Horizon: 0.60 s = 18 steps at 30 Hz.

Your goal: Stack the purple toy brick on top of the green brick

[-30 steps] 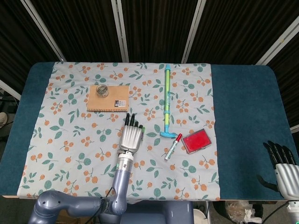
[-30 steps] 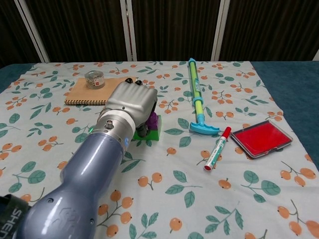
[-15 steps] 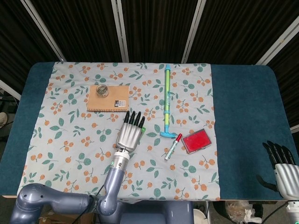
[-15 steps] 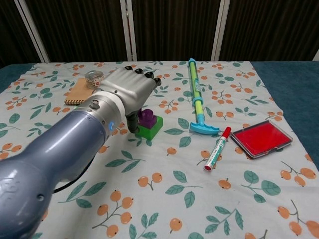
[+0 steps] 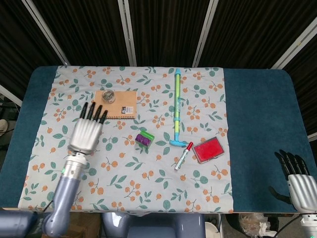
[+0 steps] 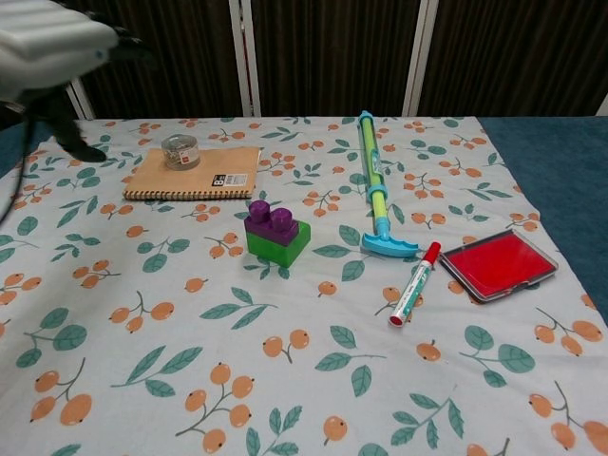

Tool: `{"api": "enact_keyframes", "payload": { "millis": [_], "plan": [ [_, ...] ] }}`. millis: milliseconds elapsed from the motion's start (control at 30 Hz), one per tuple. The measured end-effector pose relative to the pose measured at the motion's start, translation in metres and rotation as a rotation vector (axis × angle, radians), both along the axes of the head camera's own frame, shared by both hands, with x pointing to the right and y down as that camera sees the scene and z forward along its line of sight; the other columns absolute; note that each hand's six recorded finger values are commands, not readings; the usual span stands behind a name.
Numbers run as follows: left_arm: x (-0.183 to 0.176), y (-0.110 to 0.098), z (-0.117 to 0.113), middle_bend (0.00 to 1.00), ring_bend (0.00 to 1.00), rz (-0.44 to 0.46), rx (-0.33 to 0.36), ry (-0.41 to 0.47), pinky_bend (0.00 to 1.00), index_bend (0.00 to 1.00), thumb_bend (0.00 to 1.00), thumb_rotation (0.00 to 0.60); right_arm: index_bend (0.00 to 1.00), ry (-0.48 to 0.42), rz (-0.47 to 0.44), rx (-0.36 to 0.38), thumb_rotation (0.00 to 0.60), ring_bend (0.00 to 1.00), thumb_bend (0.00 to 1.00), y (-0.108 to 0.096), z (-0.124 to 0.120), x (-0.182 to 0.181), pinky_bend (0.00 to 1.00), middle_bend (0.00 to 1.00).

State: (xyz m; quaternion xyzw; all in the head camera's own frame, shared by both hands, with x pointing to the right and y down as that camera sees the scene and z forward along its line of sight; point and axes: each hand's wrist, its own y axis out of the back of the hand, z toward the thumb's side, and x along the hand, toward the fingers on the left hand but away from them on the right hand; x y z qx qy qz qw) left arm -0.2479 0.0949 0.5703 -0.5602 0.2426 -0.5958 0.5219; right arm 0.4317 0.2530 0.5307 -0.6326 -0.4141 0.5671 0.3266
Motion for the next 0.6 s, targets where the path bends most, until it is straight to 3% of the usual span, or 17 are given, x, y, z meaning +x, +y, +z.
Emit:
{"api": "enact_keyframes", "payload": {
  "millis": [133,600],
  "plan": [
    [-0.043,0.005,-0.01,0.1,0.0,-0.038,0.004,0.018,0.0,0.16,0.21,0.6,0.0,0.002,-0.011,-0.005,0.6,0.0,0.22,0.0,0.002,-0.005,0.0,0.06],
    [-0.124,0.077,-0.011,0.12,0.0,-0.144,-0.01,0.201,0.0,0.2,0.21,0.6,0.0,-0.016,-0.016,0.007,0.6,0.0,0.22,-0.001,-0.001,-0.007,0.0,0.06]
  ]
}}
